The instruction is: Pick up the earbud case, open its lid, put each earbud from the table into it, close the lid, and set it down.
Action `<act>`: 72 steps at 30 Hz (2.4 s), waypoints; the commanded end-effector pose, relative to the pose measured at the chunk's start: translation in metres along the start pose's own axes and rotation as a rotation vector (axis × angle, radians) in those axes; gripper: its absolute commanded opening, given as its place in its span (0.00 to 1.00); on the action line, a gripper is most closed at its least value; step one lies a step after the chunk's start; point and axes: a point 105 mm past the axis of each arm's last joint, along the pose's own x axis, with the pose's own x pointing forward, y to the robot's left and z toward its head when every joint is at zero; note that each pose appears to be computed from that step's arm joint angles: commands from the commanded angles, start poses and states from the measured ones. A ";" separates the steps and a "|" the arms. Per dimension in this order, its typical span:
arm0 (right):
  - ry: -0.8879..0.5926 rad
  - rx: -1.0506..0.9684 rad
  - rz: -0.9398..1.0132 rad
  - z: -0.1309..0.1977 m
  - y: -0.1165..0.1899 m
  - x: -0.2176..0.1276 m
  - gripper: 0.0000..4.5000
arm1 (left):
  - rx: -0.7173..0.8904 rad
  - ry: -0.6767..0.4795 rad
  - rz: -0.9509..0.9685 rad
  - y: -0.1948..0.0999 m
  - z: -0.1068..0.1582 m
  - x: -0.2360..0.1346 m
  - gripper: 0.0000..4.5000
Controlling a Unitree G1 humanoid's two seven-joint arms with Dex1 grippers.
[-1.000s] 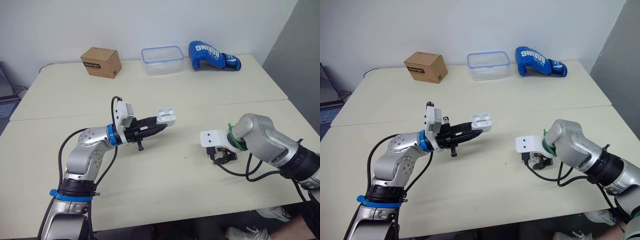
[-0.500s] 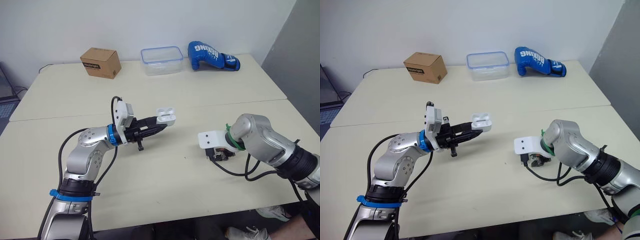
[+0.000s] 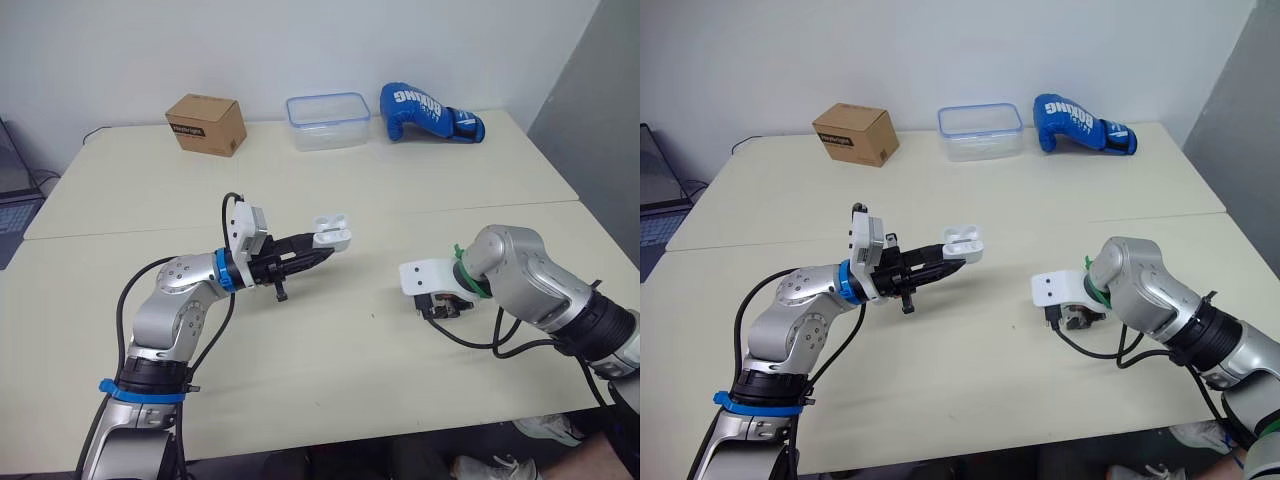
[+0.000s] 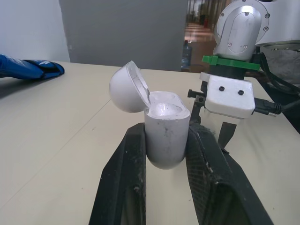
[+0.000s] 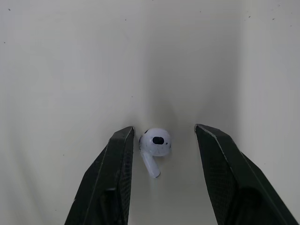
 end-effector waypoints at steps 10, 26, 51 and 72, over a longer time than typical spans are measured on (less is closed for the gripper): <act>0.038 0.007 0.024 -0.012 0.007 -0.002 0.47 | 0.039 -0.018 -0.012 -0.002 0.010 0.000 0.18; 0.025 0.008 0.025 -0.007 0.009 0.000 0.14 | 0.038 -0.015 -0.009 -0.003 0.010 0.000 0.18; -0.840 0.900 -0.375 0.029 -0.041 -0.069 0.09 | 0.079 -0.062 0.078 0.015 0.013 0.004 0.18; -1.309 0.804 -0.463 0.118 -0.049 -0.126 0.09 | 0.122 -0.139 0.127 0.030 0.022 0.039 0.18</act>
